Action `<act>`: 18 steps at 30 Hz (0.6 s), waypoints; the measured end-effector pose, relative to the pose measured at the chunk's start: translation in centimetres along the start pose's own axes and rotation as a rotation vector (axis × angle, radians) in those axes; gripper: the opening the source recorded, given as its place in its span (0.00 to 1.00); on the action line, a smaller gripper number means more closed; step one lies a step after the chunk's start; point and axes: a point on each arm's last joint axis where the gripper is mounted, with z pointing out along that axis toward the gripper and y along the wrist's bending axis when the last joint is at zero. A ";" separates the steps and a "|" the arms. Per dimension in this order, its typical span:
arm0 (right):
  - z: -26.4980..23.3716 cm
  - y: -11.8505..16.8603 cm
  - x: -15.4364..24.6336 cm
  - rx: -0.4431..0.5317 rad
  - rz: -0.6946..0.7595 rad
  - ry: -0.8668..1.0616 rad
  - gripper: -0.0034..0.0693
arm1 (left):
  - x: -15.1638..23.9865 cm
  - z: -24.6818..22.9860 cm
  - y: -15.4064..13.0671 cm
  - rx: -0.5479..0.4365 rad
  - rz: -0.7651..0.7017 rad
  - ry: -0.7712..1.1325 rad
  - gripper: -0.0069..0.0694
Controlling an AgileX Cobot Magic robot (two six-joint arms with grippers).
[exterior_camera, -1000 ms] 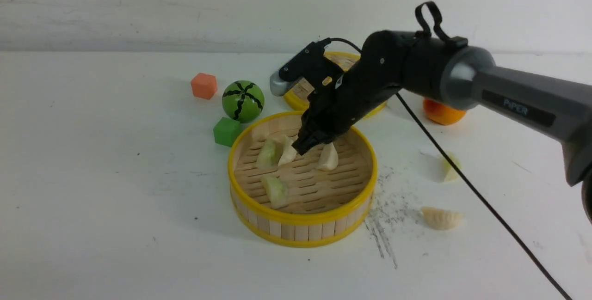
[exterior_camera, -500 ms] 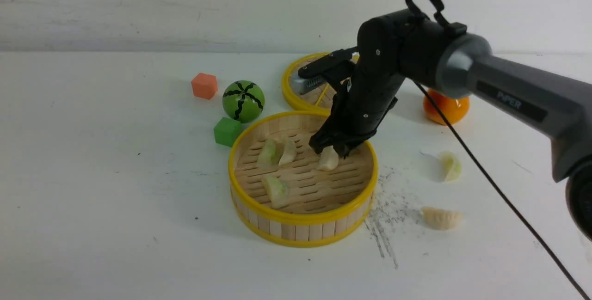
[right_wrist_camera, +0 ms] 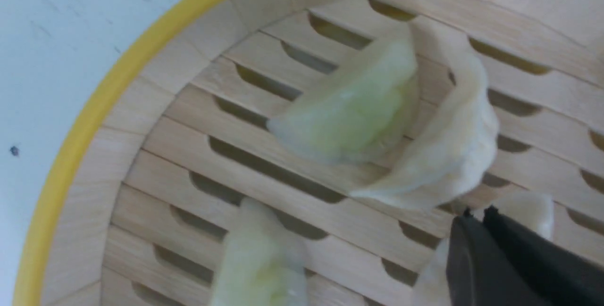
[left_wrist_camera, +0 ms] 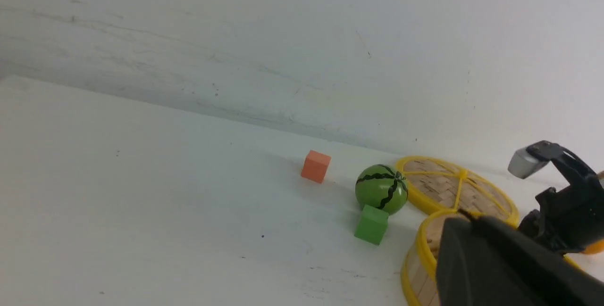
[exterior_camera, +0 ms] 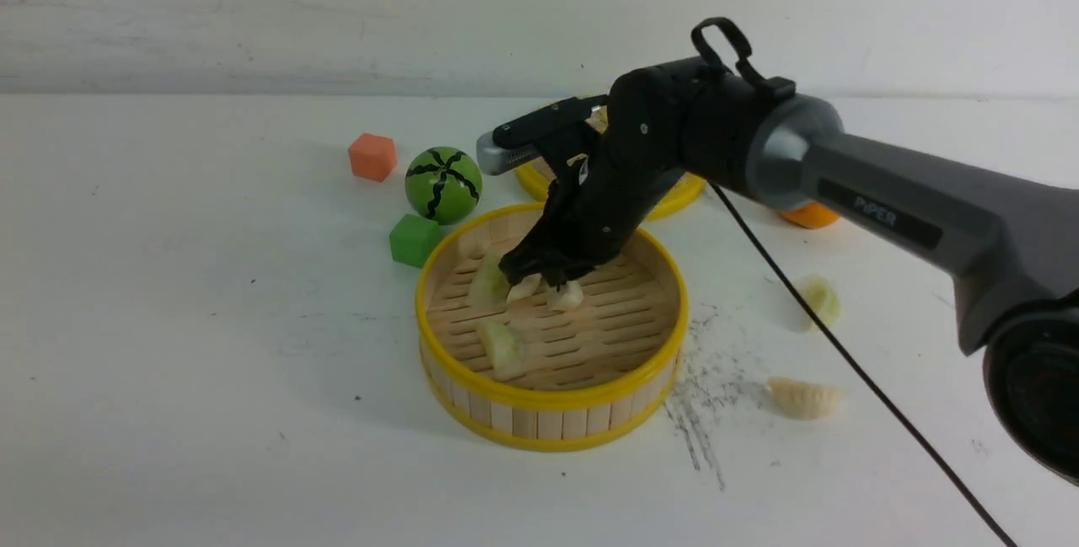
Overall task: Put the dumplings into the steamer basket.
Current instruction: Use the right arm to grab a dumpling
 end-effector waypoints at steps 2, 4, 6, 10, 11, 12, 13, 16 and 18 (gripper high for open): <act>0.3 0.1 0.1 0.000 -0.001 0.000 0.09 | 0.1 0.3 -0.1 -0.005 0.011 0.019 0.07; 0.2 0.0 0.0 0.007 -0.008 0.000 0.10 | 0.2 0.5 -0.1 -0.008 0.015 0.030 0.07; -0.1 0.0 -0.1 0.017 -0.017 -0.004 0.10 | 0.2 0.6 -0.2 -0.014 0.018 0.036 0.07; -2.1 -0.3 -0.7 0.061 -0.044 -0.030 0.13 | 0.3 0.7 -0.2 -0.012 0.023 0.047 0.07; -2.9 -0.4 -1.0 0.072 -0.038 -0.045 0.14 | 0.3 0.7 -0.2 -0.012 0.023 0.047 0.07; -3.9 -0.6 -1.3 0.079 -0.028 -0.065 0.15 | 0.3 0.7 -0.2 -0.012 0.023 0.047 0.07; -4.9 -0.9 -1.6 0.087 -0.013 -0.082 0.18 | 0.3 0.7 -0.2 -0.012 0.023 0.047 0.07; -8.5 -3.6 -1.8 0.128 0.036 -0.102 0.28 | 0.3 0.7 -0.2 -0.013 0.023 0.047 0.07; -10.3 -6.0 -1.4 0.157 0.075 -0.081 0.35 | 0.3 0.7 -0.2 -0.013 0.023 0.047 0.07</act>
